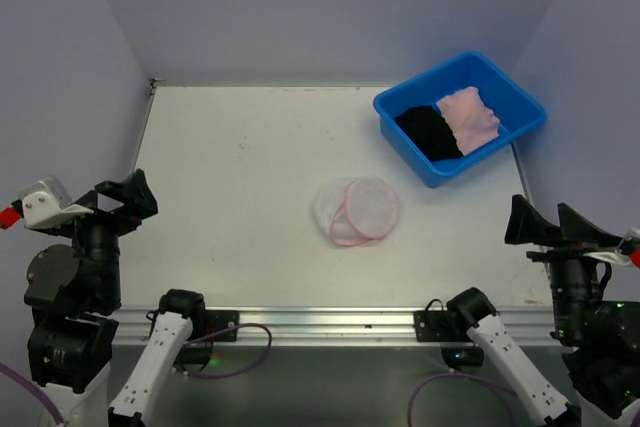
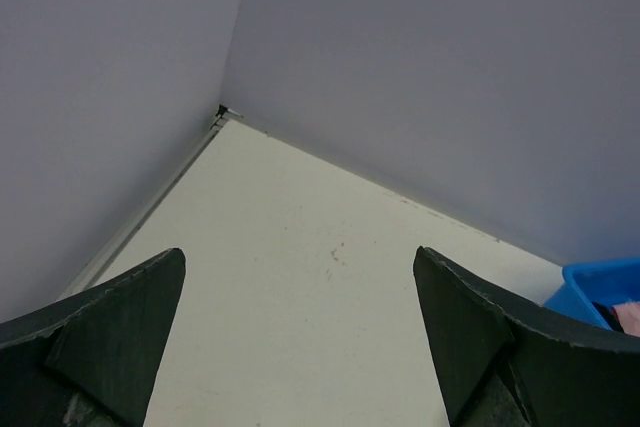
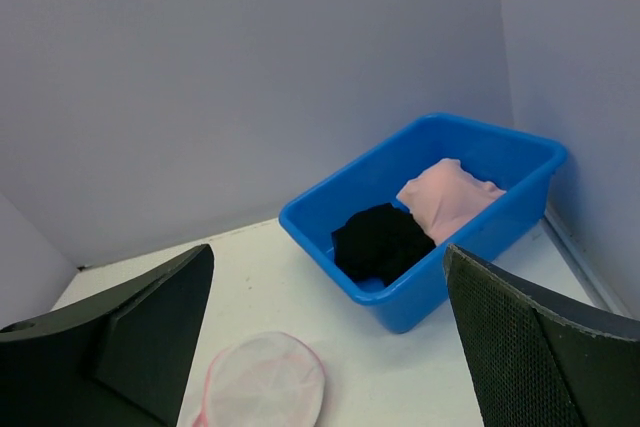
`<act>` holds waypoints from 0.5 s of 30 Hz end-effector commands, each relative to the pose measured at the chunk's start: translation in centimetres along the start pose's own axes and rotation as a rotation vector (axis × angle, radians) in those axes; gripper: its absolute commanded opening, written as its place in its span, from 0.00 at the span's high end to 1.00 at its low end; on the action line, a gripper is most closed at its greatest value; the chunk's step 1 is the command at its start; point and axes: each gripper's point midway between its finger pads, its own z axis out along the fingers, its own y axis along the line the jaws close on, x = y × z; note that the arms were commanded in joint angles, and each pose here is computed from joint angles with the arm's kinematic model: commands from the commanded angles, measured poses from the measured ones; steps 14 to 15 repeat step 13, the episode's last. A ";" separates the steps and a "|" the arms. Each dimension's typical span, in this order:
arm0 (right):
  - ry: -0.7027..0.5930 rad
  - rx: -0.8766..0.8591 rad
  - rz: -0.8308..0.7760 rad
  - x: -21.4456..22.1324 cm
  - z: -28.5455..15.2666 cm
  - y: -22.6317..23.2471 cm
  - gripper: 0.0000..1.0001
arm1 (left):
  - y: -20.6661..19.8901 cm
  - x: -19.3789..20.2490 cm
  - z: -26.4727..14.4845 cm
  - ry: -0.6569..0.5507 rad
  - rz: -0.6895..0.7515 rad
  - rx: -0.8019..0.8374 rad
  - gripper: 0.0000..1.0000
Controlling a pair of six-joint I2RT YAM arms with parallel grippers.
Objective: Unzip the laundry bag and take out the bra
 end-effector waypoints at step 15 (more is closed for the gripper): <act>0.005 -0.048 -0.040 0.6 -0.1 0.5 0.01 | -1.9 3.6 2.4 0.095 -0.018 0.061 0.00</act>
